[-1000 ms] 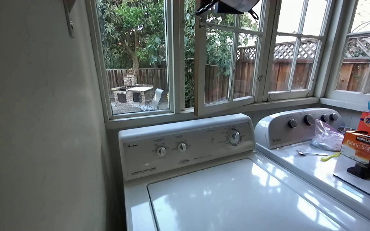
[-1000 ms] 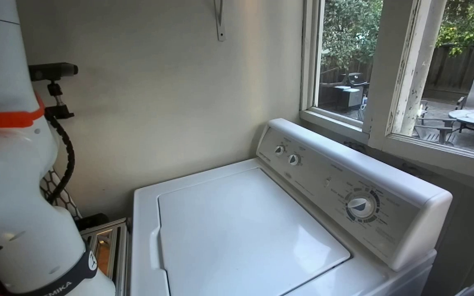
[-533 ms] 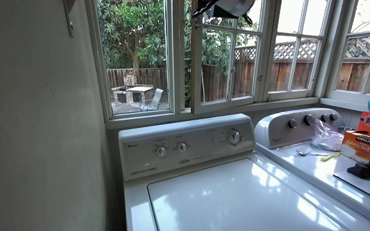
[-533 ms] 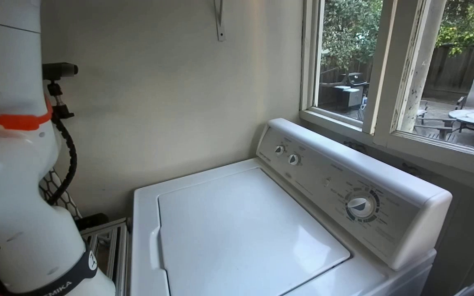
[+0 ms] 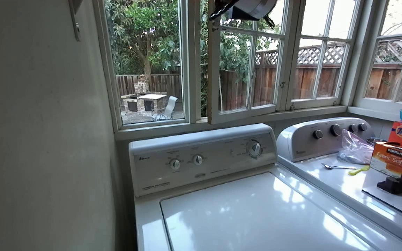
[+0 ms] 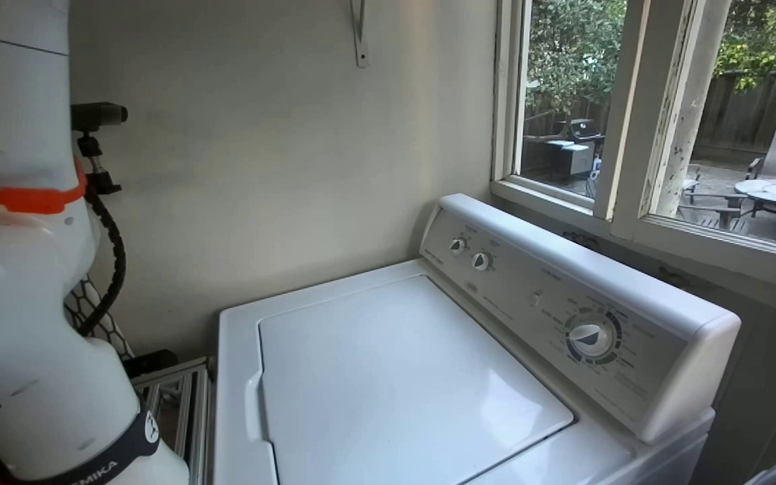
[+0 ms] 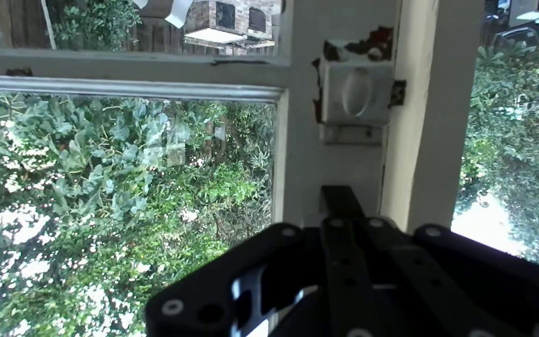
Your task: Close the window fully
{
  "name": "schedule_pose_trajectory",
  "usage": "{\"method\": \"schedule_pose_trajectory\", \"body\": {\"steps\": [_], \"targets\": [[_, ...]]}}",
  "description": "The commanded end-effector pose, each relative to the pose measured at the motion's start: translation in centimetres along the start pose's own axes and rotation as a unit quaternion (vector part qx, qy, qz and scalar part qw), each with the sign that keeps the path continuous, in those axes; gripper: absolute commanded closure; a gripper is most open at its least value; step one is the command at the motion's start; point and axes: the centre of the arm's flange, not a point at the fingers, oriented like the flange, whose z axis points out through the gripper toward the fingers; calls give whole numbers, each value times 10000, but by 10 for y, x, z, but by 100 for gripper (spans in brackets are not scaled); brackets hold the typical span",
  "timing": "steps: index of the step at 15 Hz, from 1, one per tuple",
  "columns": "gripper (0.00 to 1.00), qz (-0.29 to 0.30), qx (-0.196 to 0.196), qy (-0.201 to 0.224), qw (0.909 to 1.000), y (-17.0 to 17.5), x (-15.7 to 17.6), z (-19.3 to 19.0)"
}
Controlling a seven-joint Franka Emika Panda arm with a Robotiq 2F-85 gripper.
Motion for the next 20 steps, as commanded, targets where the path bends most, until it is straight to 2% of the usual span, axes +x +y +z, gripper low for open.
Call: {"method": "schedule_pose_trajectory", "body": {"steps": [1, 7, 13, 16, 20], "targets": [[100, 49, -5, 161, 9999, 3, 4, 32], [100, 158, 180, 337, 9991, -5, 12, 73], [100, 170, -158, 433, 9988, -4, 5, 102], [100, -15, -389, 71, 9992, -6, 2, 80], [100, -104, -204, -266, 9994, -17, 12, 48]]}}
